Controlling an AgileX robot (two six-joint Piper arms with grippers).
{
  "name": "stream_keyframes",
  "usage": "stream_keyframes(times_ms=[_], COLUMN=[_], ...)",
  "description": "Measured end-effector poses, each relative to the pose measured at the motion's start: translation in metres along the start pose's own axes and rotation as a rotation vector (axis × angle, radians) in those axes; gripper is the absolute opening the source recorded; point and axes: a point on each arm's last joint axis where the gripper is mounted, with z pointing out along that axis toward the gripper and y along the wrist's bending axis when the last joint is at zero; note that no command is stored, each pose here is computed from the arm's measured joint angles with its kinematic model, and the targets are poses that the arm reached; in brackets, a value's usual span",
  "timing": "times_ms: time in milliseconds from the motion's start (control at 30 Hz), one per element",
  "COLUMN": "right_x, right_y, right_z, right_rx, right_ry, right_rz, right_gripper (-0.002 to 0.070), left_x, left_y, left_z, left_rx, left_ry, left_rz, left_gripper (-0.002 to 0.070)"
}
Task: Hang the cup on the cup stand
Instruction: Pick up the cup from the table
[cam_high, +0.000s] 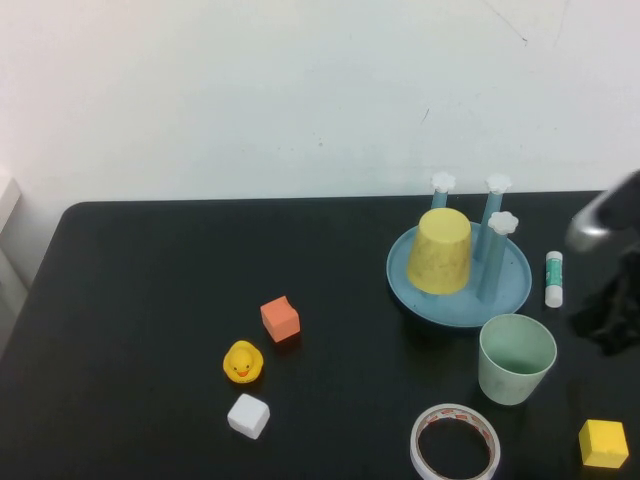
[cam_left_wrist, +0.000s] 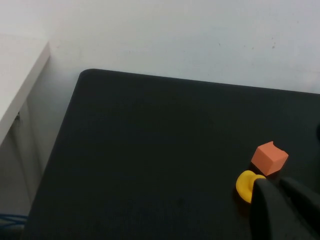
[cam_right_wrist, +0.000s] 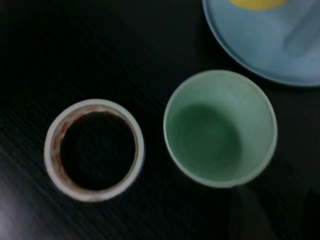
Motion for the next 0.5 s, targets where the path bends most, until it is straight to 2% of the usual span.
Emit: stream_keyframes(times_ms=[100, 200, 400, 500], right_x=[-0.009, -0.014, -0.008, 0.000], right_y=[-0.001, -0.009, -0.022, -0.026], right_z=[0.022, 0.039, 0.076, 0.094], right_rx=[0.009, 0.043, 0.053, 0.045], right_ry=[0.007, 0.020, 0.091, 0.123], right_rz=[-0.039, -0.079, -0.112, -0.100], right_gripper=[0.0325, 0.0401, 0.0435, 0.0435], left_x=[0.000, 0.002, 0.002, 0.002], left_y=[0.000, 0.000, 0.000, -0.002], left_z=[0.000, 0.001, 0.001, 0.001], left_rx=[0.000, -0.001, 0.002, 0.026], left_ry=[-0.002, 0.004, 0.004, 0.007], left_rz=[0.002, 0.002, -0.004, -0.059], left_gripper=[-0.0001, -0.0001, -0.0001, -0.0001])
